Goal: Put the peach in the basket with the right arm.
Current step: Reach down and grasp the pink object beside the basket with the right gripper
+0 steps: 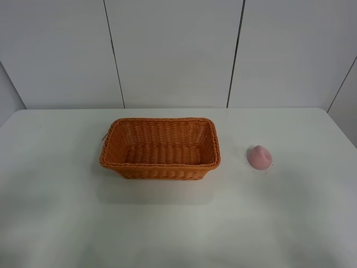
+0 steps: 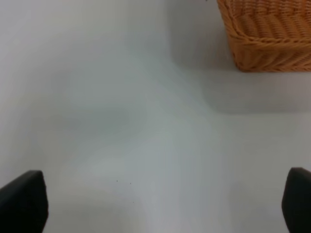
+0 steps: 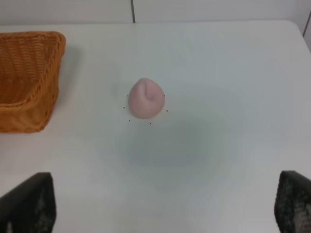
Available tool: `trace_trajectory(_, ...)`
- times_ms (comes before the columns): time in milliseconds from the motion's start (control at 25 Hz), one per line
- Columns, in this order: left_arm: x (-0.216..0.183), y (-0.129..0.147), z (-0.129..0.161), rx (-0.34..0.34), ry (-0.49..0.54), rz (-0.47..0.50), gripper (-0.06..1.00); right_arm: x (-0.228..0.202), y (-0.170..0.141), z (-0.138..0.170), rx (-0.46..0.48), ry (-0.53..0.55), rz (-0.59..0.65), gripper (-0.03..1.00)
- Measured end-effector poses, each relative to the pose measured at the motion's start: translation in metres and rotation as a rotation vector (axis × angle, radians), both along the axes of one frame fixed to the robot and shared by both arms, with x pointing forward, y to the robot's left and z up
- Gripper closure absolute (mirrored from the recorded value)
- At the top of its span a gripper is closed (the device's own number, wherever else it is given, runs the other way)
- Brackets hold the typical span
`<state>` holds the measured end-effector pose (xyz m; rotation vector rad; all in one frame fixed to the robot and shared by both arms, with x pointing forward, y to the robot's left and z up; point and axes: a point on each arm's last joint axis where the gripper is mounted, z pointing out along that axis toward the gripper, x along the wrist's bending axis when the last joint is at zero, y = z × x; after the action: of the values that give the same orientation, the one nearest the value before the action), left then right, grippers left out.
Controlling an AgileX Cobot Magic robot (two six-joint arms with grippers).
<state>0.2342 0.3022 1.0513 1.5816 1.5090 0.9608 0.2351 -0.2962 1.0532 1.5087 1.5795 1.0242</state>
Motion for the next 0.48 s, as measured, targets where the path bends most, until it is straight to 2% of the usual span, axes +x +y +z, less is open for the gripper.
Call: trace_trajectory(480,0.0000,0.0000,0.0000,0.000,0.000,0.000,-0.04,-0.0001,0.0000,0.0008,0.000,-0.005,0.000,0.27)
